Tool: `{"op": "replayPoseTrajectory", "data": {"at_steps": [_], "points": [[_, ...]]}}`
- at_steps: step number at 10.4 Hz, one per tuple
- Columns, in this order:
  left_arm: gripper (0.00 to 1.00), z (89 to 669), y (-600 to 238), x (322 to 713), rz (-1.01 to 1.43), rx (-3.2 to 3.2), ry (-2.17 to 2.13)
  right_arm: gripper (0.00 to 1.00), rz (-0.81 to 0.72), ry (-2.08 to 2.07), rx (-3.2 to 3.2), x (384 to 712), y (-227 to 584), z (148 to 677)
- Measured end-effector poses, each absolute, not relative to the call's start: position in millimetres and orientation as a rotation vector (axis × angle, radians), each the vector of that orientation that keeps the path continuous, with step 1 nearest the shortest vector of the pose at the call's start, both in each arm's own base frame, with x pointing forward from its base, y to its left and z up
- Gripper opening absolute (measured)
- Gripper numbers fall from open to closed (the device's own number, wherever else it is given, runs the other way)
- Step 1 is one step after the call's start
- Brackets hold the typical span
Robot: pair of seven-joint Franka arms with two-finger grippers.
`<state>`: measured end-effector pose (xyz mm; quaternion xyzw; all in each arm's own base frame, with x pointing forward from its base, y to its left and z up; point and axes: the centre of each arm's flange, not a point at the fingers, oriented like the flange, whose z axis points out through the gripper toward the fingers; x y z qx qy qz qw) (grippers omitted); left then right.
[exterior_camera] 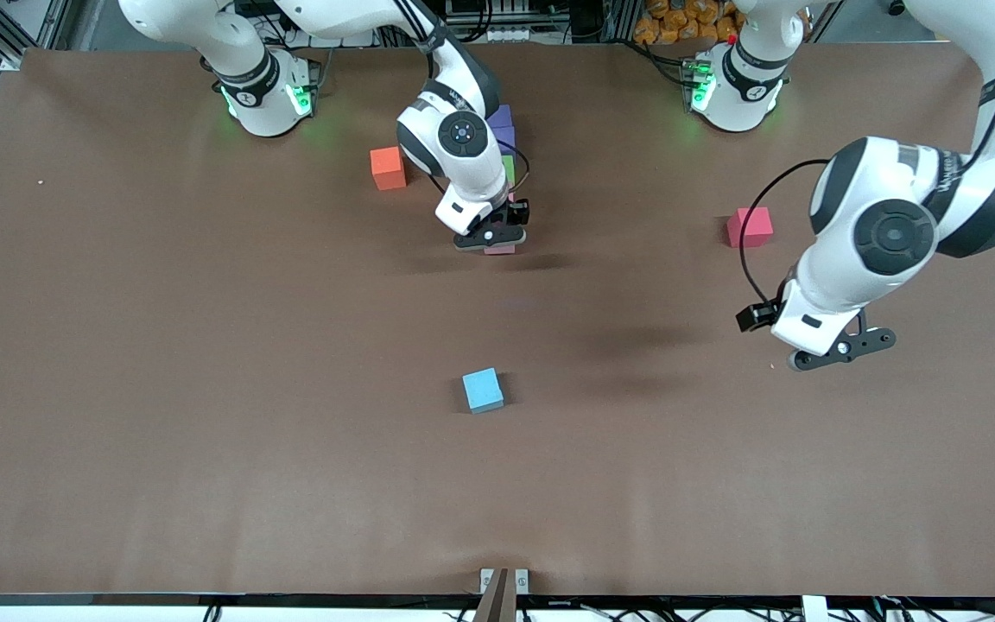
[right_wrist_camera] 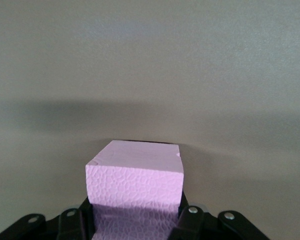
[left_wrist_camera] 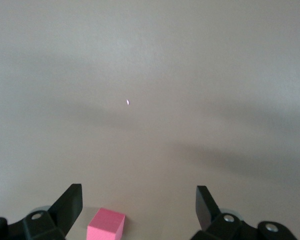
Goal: Arrange blocks into number 1
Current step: 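Place pink below pink with the right gripper while the left gripper retracts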
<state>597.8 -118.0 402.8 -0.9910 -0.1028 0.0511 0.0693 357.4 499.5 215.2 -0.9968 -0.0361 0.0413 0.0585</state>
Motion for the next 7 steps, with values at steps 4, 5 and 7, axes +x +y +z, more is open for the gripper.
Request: {"op": "replayPoseTrajectory", "data": {"at_steps": [4,5,7], "points": [[1.00,437,-80,584,0.172,-3.028,-0.248,0.59,0.138,-0.099,-3.028,353,500,211],[1.00,450,-72,581,0.160,-3.039,-0.206,0.59,0.143,-0.105,-3.031,350,501,209],[1.00,484,-53,575,0.144,-3.054,-0.159,0.59,0.147,-0.113,-3.034,344,503,208]]}}
